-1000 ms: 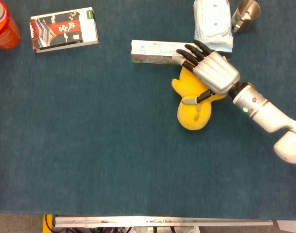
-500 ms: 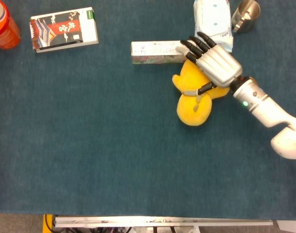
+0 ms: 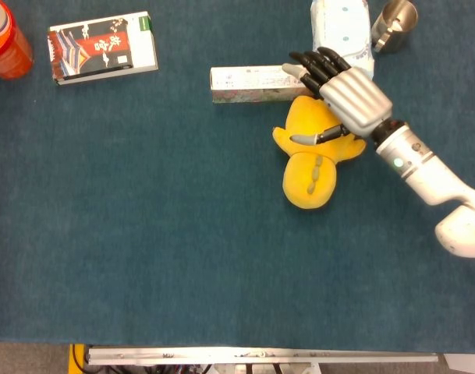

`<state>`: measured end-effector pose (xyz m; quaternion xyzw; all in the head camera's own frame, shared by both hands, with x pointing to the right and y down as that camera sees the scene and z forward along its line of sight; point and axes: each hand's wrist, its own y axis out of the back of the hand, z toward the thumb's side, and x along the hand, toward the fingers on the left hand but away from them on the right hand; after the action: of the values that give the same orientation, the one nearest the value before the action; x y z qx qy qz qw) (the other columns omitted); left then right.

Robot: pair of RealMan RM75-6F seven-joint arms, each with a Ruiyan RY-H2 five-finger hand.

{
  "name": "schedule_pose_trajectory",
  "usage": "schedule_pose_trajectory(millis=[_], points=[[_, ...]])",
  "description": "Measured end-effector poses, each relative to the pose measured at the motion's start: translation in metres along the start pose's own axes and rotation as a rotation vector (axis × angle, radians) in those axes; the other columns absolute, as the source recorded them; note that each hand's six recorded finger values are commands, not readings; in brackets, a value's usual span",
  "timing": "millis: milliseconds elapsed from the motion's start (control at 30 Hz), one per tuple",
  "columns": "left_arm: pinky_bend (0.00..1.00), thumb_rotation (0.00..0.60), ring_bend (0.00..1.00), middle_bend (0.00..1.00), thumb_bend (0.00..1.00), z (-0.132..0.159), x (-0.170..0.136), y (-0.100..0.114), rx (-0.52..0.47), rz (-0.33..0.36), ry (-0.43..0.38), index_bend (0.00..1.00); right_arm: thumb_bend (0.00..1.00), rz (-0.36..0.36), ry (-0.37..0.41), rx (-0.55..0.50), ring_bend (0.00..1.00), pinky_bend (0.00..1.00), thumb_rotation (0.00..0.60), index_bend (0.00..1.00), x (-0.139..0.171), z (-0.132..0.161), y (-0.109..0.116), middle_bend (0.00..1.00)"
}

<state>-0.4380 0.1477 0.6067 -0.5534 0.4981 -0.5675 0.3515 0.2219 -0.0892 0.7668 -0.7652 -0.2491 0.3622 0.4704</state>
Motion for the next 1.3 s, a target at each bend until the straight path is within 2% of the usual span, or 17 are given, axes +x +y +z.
schedule_pose_trajectory(millis=[267,700,967,1300], points=[[0.0,0.6,0.08,0.1,0.14,-0.003,0.0,0.0,-0.001,-0.001,0.011,0.1,0.0,0.022,-0.032,0.008,0.0,0.0,0.077,0.0,-0.011,-0.001,-0.011,0.0],[0.0,0.6,0.08,0.1,0.14,-0.006,0.001,0.0,0.0,-0.003,0.017,0.1,0.0,0.052,-0.066,0.088,0.0,0.0,0.078,0.0,-0.025,-0.007,-0.025,0.0],[0.0,0.6,0.08,0.1,0.14,-0.005,0.001,0.0,-0.002,-0.003,0.013,0.1,0.0,0.02,-0.08,0.078,0.0,0.0,0.077,0.0,-0.024,-0.015,-0.014,0.0],[0.0,0.6,0.08,0.1,0.14,-0.004,0.0,0.001,-0.004,-0.001,0.005,0.1,0.0,-0.009,-0.022,0.039,0.0,0.0,0.077,0.0,-0.019,0.002,-0.005,0.0]])
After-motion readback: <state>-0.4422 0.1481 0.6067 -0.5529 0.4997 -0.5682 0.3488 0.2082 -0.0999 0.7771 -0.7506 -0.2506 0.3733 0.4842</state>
